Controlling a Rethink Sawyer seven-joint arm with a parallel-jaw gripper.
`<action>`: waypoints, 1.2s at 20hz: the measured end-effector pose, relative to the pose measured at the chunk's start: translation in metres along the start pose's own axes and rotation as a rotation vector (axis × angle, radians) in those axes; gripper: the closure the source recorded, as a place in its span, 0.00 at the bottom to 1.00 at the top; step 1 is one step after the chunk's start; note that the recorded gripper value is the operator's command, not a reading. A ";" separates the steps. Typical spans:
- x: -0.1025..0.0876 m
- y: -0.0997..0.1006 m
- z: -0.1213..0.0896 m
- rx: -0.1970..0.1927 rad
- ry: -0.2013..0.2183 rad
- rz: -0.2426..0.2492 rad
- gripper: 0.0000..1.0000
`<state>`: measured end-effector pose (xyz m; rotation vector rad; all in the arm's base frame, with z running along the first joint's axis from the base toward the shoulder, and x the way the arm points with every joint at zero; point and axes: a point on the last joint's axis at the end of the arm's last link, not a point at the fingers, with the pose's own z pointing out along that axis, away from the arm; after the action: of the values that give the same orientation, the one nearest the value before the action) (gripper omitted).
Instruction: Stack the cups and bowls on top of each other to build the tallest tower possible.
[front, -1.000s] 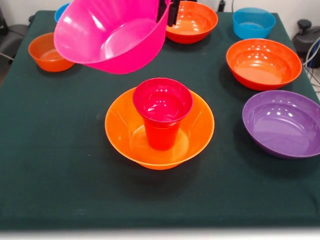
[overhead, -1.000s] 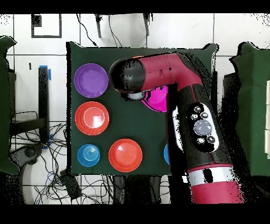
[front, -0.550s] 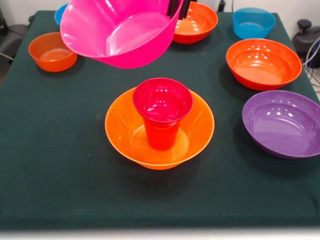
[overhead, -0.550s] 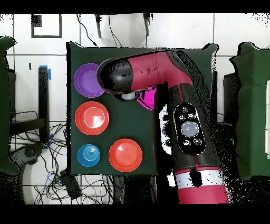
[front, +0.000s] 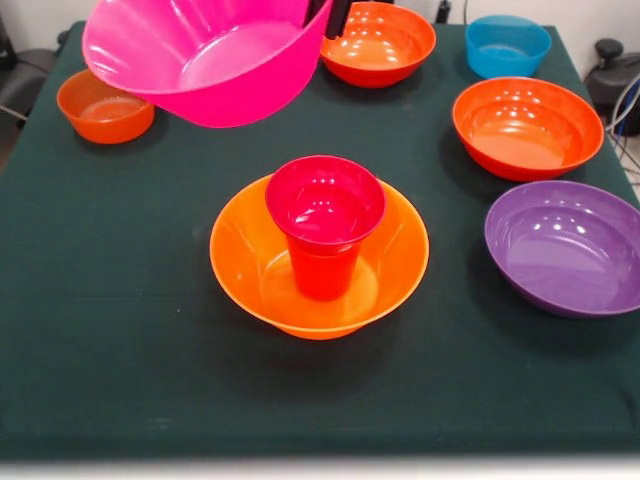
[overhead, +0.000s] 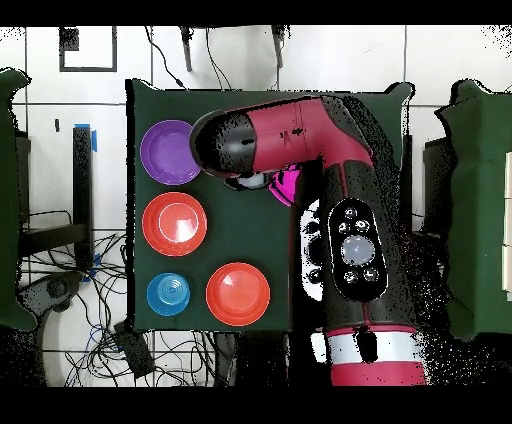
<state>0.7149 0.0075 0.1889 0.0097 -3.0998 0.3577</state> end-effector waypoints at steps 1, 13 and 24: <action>-0.001 -0.001 0.000 0.006 -0.008 -0.001 1.00; -0.023 0.001 0.003 0.071 -0.156 -0.012 1.00; -0.025 0.020 0.022 0.114 -0.173 -0.039 1.00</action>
<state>0.7394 0.0219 0.1625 0.1087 -3.2382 0.5598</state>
